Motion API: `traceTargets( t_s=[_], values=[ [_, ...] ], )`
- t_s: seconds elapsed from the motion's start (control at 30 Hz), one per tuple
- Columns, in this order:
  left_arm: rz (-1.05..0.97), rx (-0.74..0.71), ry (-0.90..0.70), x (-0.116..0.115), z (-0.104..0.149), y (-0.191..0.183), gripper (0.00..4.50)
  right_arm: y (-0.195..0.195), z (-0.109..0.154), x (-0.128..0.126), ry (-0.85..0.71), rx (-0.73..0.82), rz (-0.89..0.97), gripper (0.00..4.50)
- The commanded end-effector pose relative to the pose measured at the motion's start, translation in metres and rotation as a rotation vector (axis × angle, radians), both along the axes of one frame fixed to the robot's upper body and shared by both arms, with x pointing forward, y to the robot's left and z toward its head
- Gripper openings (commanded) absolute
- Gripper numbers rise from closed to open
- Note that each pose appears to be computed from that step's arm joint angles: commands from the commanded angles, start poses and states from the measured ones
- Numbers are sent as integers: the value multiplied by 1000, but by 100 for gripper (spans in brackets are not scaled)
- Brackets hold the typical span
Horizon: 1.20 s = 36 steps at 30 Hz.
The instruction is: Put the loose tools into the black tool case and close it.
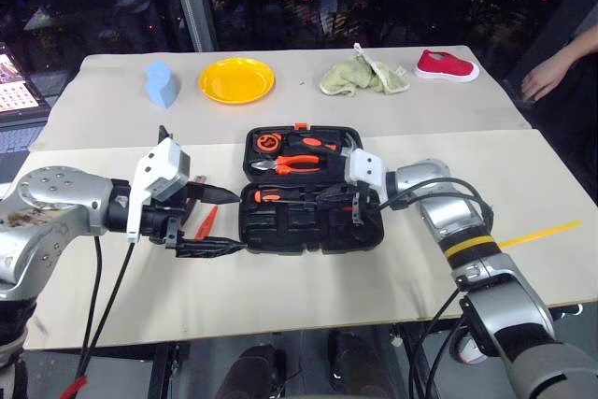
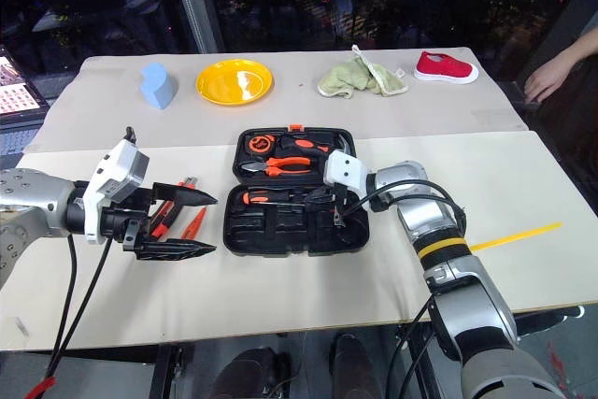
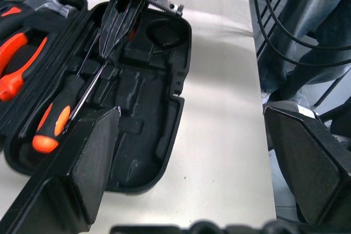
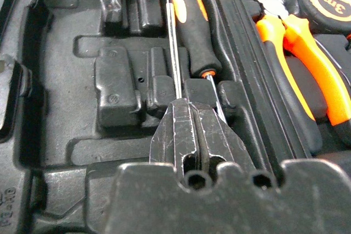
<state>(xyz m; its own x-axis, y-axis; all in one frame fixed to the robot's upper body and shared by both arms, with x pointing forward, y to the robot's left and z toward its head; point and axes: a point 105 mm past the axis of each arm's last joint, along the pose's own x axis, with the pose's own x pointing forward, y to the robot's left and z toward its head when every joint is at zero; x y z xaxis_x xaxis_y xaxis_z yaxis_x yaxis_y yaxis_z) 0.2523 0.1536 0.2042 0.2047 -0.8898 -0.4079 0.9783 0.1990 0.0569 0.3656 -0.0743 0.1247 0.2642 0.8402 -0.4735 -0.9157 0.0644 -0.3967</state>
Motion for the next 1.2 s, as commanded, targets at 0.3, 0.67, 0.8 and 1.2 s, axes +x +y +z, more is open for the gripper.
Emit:
traceTargets(
  t_s=[0.3,0.67,0.8,1.2],
  values=[
    [-35,-4,-41,4,5,-6,450,-12,-59,-1,107,-289,-43,3],
    [-74,-14,-46,12,3,-12,450,-11,-46,-1,81,-262,-53,3],
    [-84,-11,-49,15,2,-13,450,-8,-35,-3,72,-242,-44,3],
    [17,-18,-86,28,-4,-5,450,-29,123,-50,67,434,-163,3]
  ],
)
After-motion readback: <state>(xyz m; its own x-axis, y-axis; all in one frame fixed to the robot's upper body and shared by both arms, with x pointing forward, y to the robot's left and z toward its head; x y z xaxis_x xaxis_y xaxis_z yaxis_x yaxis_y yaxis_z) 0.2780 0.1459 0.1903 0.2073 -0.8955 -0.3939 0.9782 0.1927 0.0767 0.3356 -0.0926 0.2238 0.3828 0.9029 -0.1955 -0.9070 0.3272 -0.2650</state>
